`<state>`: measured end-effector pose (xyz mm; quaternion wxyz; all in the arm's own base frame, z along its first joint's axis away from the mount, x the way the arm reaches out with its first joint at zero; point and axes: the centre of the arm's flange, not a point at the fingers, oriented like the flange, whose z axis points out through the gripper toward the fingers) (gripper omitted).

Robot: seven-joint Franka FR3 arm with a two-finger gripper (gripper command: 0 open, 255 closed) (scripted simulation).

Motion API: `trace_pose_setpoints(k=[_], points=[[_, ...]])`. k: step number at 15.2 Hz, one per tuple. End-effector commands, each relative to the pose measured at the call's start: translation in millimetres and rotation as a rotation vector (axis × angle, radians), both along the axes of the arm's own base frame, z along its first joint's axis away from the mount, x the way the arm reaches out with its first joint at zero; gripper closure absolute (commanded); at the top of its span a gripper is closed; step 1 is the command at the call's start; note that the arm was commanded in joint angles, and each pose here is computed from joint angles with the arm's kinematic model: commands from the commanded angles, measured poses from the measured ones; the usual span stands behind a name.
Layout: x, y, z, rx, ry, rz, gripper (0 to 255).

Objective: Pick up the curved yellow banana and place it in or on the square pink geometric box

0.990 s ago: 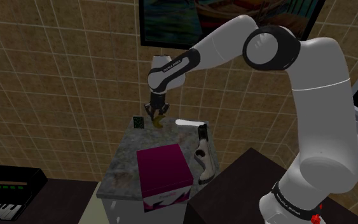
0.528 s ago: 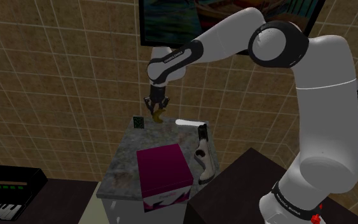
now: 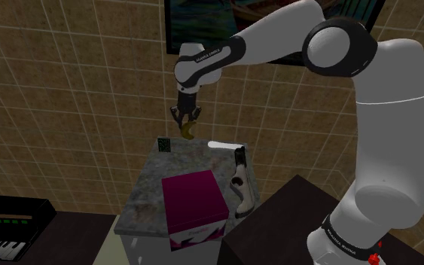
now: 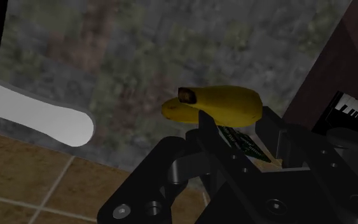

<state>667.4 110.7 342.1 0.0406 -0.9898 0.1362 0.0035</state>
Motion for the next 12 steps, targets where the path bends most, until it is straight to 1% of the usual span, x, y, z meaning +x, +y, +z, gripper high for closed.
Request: trace_pose_setpoints(k=[1,3,12], points=[[0,1,12,0.000,0.000,0.000,255],[0,1,18,0.000,0.000,0.000,255],[-102,61,24,0.000,0.000,0.000,255]])
